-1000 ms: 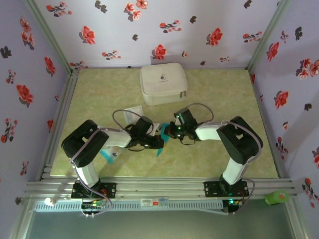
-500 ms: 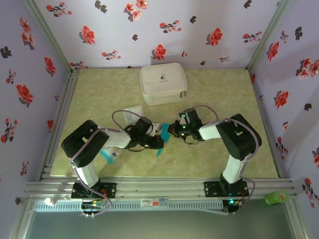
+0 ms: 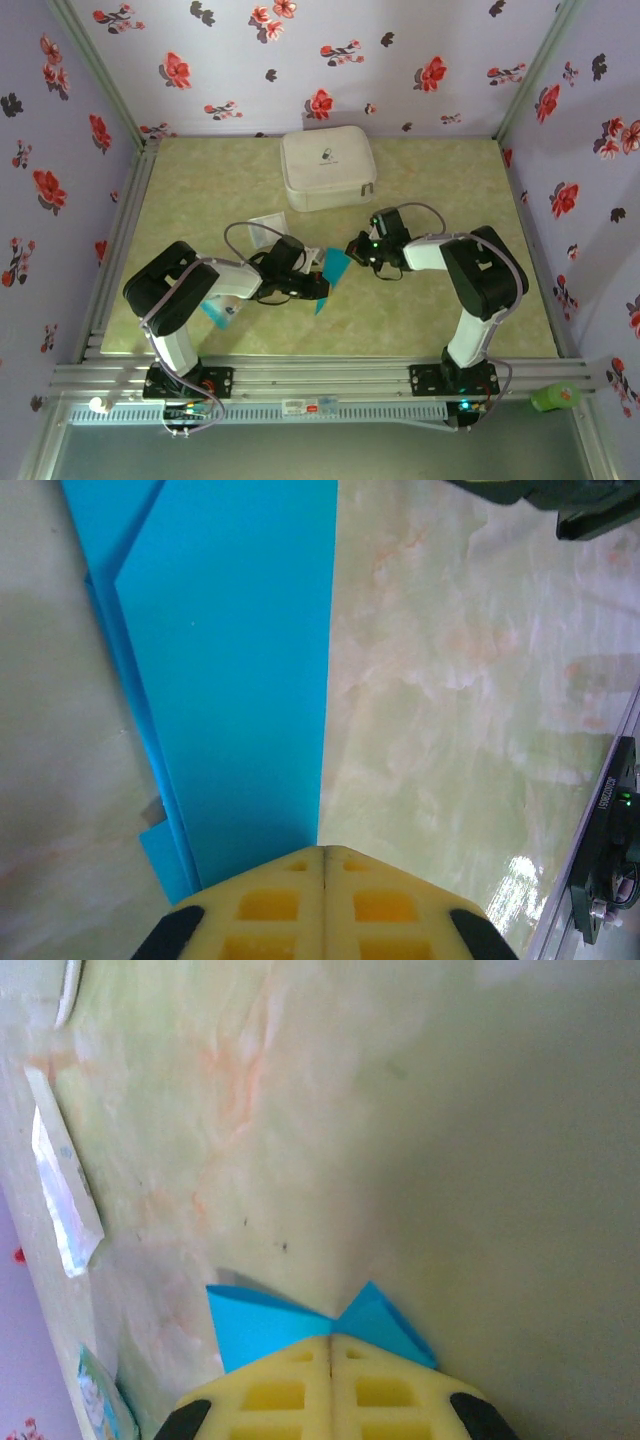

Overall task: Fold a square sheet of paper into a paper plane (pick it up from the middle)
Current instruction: Fold the wing for the fifth time at the center of the table.

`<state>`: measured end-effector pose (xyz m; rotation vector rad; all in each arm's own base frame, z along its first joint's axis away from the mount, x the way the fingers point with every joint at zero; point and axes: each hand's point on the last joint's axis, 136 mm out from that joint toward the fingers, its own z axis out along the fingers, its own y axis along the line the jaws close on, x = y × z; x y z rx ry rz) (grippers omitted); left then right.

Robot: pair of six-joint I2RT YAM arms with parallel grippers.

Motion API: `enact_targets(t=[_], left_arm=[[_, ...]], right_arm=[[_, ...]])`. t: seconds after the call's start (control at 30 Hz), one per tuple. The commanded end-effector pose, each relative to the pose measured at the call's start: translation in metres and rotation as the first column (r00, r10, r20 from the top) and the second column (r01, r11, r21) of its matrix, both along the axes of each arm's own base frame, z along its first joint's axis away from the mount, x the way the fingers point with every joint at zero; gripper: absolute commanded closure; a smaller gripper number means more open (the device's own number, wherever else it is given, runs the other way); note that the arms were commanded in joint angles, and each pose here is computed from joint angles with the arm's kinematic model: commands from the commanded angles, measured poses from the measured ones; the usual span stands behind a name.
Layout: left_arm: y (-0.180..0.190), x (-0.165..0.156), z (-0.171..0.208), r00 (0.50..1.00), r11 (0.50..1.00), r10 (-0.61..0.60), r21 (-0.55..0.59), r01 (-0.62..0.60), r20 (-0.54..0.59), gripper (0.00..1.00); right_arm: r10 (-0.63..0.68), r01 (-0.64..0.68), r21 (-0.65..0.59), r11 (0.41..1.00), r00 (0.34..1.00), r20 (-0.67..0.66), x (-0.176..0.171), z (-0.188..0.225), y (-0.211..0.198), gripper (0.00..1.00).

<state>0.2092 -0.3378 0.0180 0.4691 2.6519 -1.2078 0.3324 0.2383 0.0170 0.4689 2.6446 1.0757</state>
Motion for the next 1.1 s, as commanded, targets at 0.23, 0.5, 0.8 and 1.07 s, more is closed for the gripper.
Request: enact_targets(t=[0.23, 0.5, 0.8, 1.07], left_arm=[[0.041, -0.038, -0.054, 0.984, 0.980, 0.032, 0.200, 0.004, -0.178, 1.00], [0.039, -0.038, -0.054, 0.983, 0.981, 0.033, 0.196, 0.003, -0.179, 1.00], [0.037, -0.036, -0.050, 0.984, 0.982, 0.032, 0.190, 0.002, -0.173, 1.00], [0.038, -0.037, -0.051, 0.984, 0.982, 0.038, 0.188, -0.005, -0.174, 1.00]], right_arm=[[-0.172, 0.179, -0.197, 0.964, 0.984, 0.053, 0.027, 0.003, -0.056, 0.96], [-0.137, 0.149, -0.075, 0.986, 0.980, 0.147, 0.028, 0.052, -0.039, 0.95], [0.022, -0.033, 0.069, 0.997, 0.987, 0.158, -0.013, 0.060, 0.014, 0.94], [0.097, -0.100, 0.099, 0.990, 0.994, 0.041, -0.035, 0.026, 0.046, 0.94]])
